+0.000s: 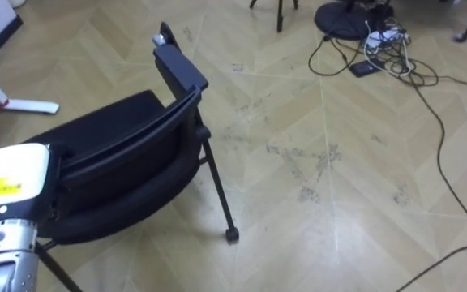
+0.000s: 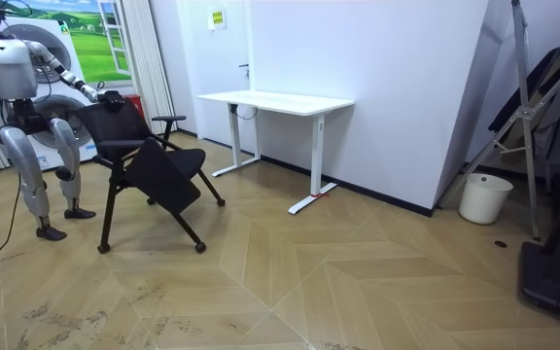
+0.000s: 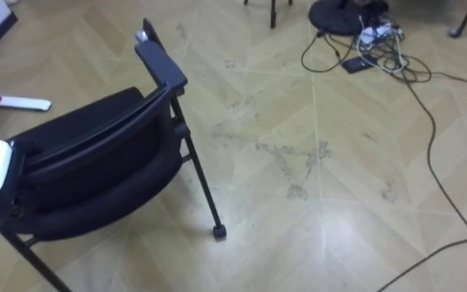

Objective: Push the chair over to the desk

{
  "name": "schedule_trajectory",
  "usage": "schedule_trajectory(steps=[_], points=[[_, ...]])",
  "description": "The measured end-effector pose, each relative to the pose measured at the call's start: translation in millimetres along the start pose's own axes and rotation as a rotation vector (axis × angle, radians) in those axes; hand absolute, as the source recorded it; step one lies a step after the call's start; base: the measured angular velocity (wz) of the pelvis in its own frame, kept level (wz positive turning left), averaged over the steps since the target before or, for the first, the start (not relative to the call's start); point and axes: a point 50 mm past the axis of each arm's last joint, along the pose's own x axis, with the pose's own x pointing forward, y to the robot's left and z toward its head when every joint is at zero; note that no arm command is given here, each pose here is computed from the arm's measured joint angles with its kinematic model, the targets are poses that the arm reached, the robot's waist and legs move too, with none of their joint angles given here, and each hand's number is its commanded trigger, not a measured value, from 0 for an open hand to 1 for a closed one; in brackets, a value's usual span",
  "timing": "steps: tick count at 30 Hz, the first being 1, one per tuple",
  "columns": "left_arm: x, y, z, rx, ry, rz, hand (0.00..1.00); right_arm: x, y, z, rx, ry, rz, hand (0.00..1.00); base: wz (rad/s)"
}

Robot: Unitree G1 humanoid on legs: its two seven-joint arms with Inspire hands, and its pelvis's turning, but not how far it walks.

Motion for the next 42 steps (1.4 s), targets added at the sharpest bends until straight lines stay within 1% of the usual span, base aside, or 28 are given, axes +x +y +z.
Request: schedule_trajectory(steps=[1, 3, 4, 7, 10, 13, 17, 19, 20, 22, 24, 28, 29, 33, 37, 40, 42], points=[[0.9, 0.5, 2, 0.001, -0.009, 0.004, 1.0, -2, 15, 13, 0.003, -0.069, 0.046, 0.0, -0.05], [3.5, 1.4, 7, 0.001, -0.023, 0.011, 1.0, -8, 32, 29, 0.005, -0.154, 0.116, 0.0, 0.0], [4.6, 1.3, 9, 0.002, -0.03, 0.01, 1.0, -9, 37, 33, 0.01, -0.176, 0.136, 0.0, 0.0], [10.3, -1.5, 19, -0.005, -0.046, 0.009, 1.0, -16, 72, 51, 0.041, -0.264, 0.257, 0.0, 0.02], [14.3, -1.8, 24, -0.006, -0.056, -0.002, 1.0, -23, 91, 60, 0.037, -0.315, 0.327, 0.0, 0.02], [16.5, -4.1, 33, -0.004, -0.079, -0.003, 1.0, -39, 111, 79, 0.027, -0.43, 0.429, 0.0, 0.01], [16.2, -7.2, 40, -0.004, -0.097, -0.007, 1.0, -56, 135, 87, 0.021, -0.499, 0.547, 0.0, -0.12], [18.8, -5.9, 45, -0.005, -0.119, 0.002, 1.0, -71, 151, 92, 0.012, -0.548, 0.64, 0.0, 0.05], [19.2, -5.6, 47, -0.005, -0.125, 0.003, 1.0, -75, 155, 94, 0.011, -0.56, 0.667, 0.0, 0.04], [23.0, -5.1, 53, -0.007, -0.156, 0.002, 1.0, -91, 165, 100, 0.024, -0.602, 0.761, 0.0, 0.12], [26.1, -4.3, 58, 0.0, -0.177, 0.005, 1.0, -100, 174, 104, 0.042, -0.615, 0.826, 0.0, 0.1], [27.6, -3.7, 68, 0.013, -0.222, -0.003, 1.0, -113, 191, 117, 0.072, -0.654, 0.926, 0.0, 0.11], [27.8, -3.8, 69, 0.013, -0.228, -0.004, 1.0, -114, 192, 119, 0.068, -0.663, 0.939, 0.0, 0.0], [27.8, -5.5, 78, 0.017, -0.269, -0.017, 1.0, -134, 208, 128, 0.006, -0.781, 1.031, 0.0, 0.12], [30.1, -5.0, 91, 0.027, -0.329, -0.016, 1.0, -138, 213, 126, -0.029, -0.796, 1.065, 0.0, 0.14], [28.4, -6.9, 96, 0.029, -0.356, -0.024, 1.0, -142, 215, 124, -0.05, -0.814, 1.095, 0.0, 0.11], [29.1, -4.6, 100, 0.034, -0.378, -0.016, 1.0, -142, 215, 124, -0.057, -0.824, 1.101, 0.0, 0.15]])
